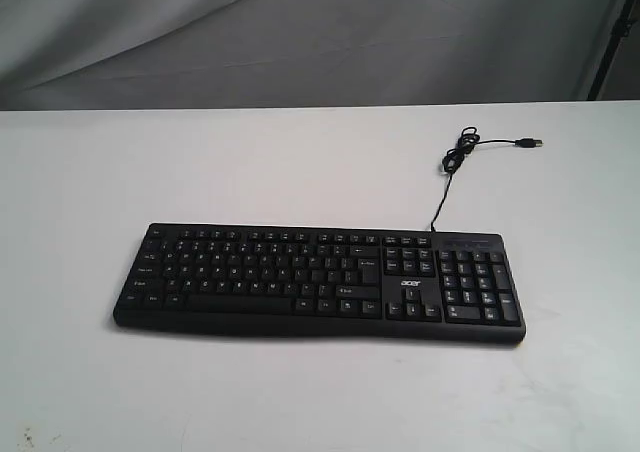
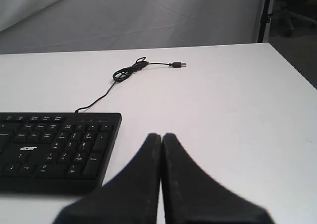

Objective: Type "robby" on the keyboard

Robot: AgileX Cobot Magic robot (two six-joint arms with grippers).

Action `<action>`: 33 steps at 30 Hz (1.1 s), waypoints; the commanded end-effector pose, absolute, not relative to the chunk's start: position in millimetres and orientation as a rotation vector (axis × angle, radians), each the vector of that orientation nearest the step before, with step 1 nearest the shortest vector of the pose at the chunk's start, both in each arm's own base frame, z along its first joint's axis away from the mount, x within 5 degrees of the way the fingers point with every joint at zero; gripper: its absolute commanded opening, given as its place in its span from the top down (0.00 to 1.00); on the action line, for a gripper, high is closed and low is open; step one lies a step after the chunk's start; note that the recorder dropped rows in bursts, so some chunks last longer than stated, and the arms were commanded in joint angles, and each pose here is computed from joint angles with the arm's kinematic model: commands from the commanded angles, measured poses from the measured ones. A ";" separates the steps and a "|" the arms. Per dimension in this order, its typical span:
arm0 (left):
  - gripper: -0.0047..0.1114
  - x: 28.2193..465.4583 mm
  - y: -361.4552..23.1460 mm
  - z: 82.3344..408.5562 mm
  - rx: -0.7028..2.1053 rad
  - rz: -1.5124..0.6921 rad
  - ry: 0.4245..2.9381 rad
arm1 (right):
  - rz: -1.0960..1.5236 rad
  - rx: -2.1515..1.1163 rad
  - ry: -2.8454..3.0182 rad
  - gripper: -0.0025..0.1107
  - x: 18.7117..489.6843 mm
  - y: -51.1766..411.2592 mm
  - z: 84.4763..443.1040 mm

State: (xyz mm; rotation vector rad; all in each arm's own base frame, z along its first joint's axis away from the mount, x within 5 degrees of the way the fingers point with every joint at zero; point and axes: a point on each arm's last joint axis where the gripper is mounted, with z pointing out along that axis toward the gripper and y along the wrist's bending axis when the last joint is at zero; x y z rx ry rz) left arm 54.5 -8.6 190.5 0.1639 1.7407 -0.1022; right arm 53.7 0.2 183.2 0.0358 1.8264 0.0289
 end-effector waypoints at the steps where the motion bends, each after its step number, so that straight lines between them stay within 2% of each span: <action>1: 0.96 54.4 -8.8 189.7 0.169 -0.104 1.735 | 0.018 0.039 1.825 0.98 53.5 -0.5 182.3; 22: 0.96 54.4 -8.8 189.7 0.169 -0.104 1.735 | 0.001 0.027 1.800 0.98 54.1 -0.9 184.6; 33: 0.96 54.4 -8.8 189.7 0.169 -0.104 1.735 | 0.019 0.028 1.375 0.98 54.8 -0.5 222.9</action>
